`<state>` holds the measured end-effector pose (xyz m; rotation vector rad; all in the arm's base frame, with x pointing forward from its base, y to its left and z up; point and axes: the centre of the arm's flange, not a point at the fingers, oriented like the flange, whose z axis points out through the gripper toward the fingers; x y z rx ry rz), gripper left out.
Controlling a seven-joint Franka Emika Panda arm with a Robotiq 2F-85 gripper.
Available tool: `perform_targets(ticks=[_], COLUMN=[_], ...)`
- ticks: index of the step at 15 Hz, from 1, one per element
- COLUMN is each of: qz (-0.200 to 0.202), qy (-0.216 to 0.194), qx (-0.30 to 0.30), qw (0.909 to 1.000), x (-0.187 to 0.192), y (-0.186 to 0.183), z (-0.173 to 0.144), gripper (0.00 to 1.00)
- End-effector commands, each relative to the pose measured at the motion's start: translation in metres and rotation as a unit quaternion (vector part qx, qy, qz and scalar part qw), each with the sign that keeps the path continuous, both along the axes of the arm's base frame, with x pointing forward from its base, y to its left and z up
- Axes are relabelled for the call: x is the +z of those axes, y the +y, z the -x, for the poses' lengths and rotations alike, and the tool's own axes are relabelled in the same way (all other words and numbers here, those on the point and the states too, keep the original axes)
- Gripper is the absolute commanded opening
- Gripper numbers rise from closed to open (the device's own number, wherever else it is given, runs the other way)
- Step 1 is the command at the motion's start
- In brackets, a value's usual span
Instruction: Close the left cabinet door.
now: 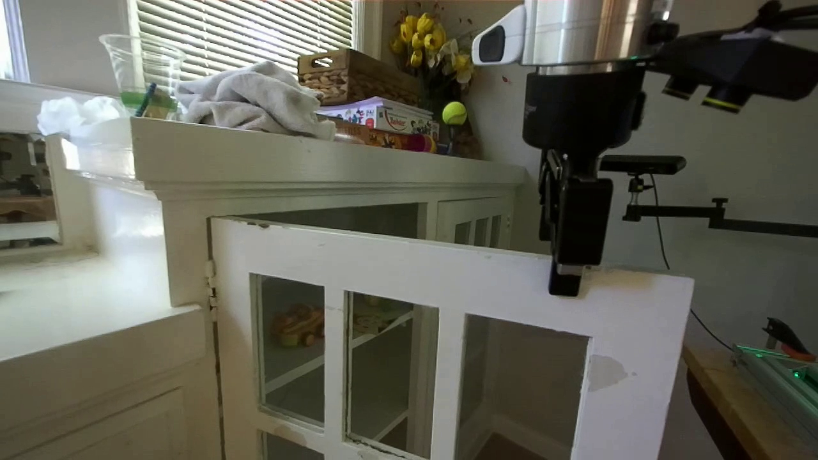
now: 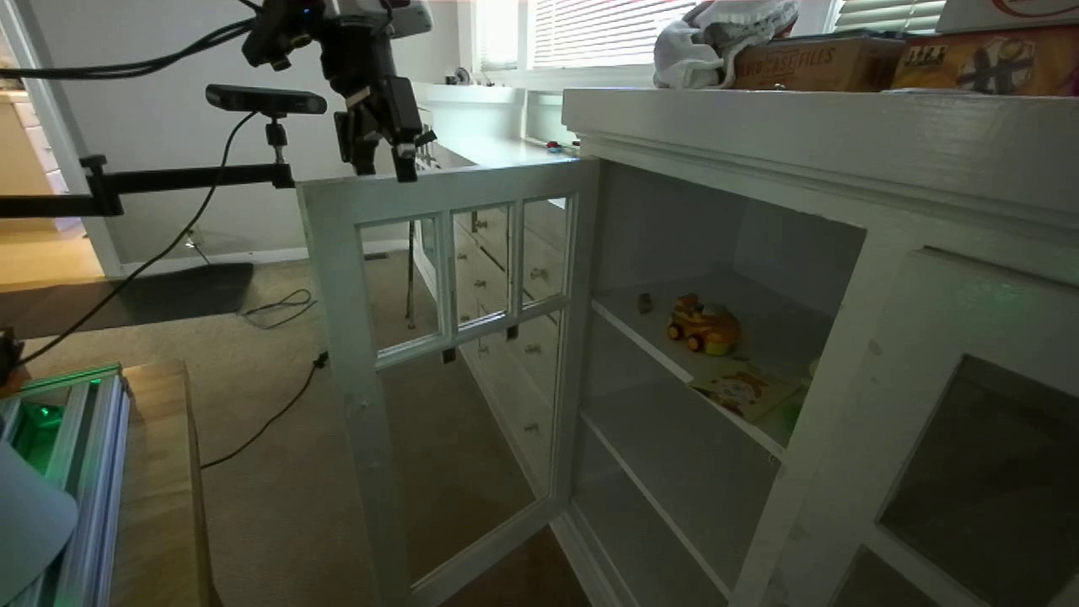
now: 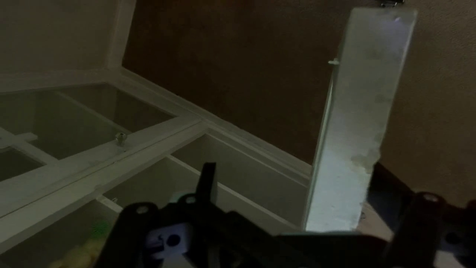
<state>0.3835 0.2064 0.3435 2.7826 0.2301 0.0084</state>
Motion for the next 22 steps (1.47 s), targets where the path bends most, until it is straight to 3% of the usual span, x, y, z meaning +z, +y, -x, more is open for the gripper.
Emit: perform_targets(ticks=[1, 15, 22], qz=[0.016, 0.001, 0.010], qy=[0.003, 0.034, 0.011], qx=[-0.009, -0.013, -0.001], qw=[0.9998, 0.9993, 0.9999], x=[-0.005, -0.011, -0.007], y=[-0.023, -0.135, -0.171], z=[-0.012, -0.071, -0.108], gripper=[1.00, 1.00, 1.00])
